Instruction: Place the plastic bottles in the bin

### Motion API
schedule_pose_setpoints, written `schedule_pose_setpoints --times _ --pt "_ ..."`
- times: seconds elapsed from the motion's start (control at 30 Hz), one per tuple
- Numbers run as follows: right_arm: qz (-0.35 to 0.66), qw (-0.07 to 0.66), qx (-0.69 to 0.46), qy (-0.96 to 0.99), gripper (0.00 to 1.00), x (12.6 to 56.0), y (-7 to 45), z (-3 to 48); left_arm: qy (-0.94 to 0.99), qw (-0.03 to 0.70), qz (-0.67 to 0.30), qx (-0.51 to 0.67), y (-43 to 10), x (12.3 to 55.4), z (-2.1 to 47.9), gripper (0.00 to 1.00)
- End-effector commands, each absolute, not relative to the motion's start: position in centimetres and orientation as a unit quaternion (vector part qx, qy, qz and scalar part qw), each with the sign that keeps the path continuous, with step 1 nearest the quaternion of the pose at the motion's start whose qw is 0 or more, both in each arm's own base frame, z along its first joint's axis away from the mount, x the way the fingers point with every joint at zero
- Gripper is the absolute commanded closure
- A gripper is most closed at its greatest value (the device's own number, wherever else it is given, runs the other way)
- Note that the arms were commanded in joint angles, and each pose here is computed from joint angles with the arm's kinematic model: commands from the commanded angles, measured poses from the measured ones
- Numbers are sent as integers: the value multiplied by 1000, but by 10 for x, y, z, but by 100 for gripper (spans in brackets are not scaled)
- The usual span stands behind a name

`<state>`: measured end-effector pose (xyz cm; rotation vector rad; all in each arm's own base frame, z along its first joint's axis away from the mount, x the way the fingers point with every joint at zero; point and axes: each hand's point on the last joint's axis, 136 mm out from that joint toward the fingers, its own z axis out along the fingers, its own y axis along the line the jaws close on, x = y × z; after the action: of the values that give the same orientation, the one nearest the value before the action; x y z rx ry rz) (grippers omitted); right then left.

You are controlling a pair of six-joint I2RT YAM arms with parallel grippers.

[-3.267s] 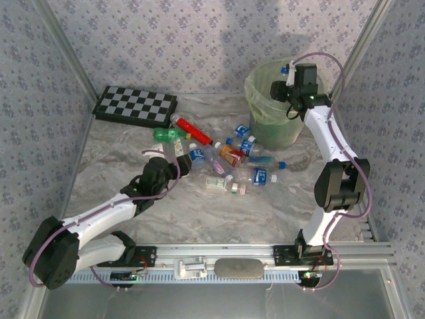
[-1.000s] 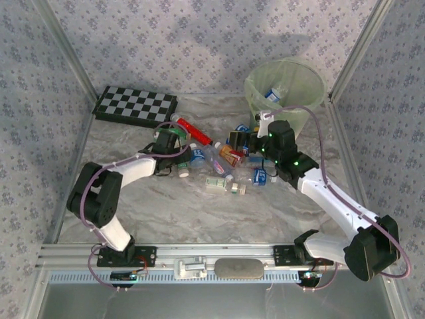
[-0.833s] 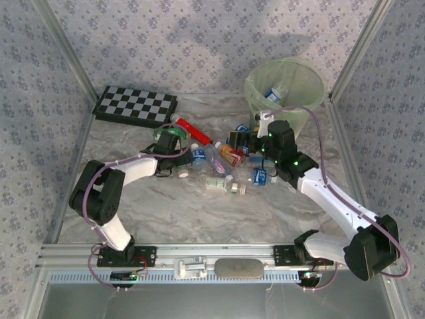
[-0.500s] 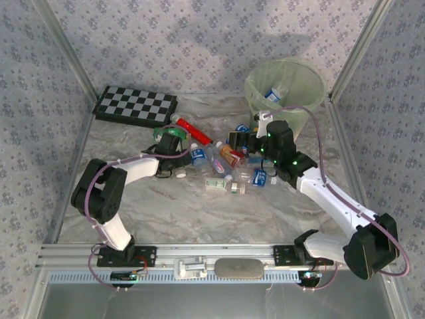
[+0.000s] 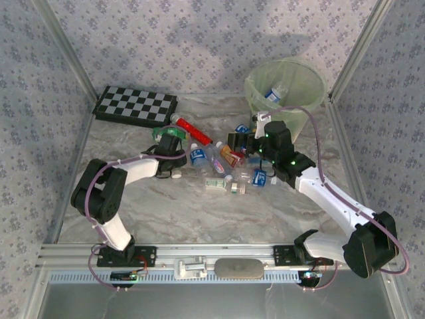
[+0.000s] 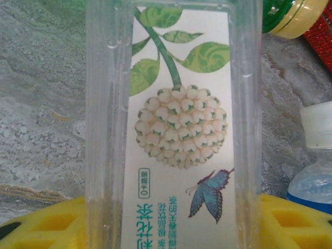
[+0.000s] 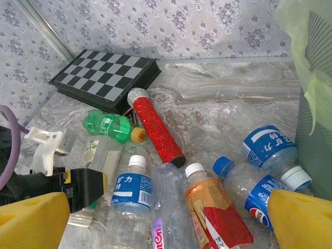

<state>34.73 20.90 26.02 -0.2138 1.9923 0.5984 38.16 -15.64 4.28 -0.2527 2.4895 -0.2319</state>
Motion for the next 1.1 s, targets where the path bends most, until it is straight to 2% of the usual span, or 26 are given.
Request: schedule_pose_setpoints --times 0.0,0.17,0.53,0.8,1.07 --pt "247 508 -85 821 0 350 212 270 944 308 -84 -86 -155 373 39 48" --pt "249 507 -88 820 0 349 214 271 933 338 -98 -82 -154 372 56 54" --pt "297 507 -106 802 0 343 234 288 882 439 -166 -35 -175 358 126 55" --pt "380 468 -121 789 0 341 268 293 823 513 -244 22 -202 338 177 55" --pt "431 432 -126 782 0 344 298 289 787 534 -294 97 -243 316 201 56"
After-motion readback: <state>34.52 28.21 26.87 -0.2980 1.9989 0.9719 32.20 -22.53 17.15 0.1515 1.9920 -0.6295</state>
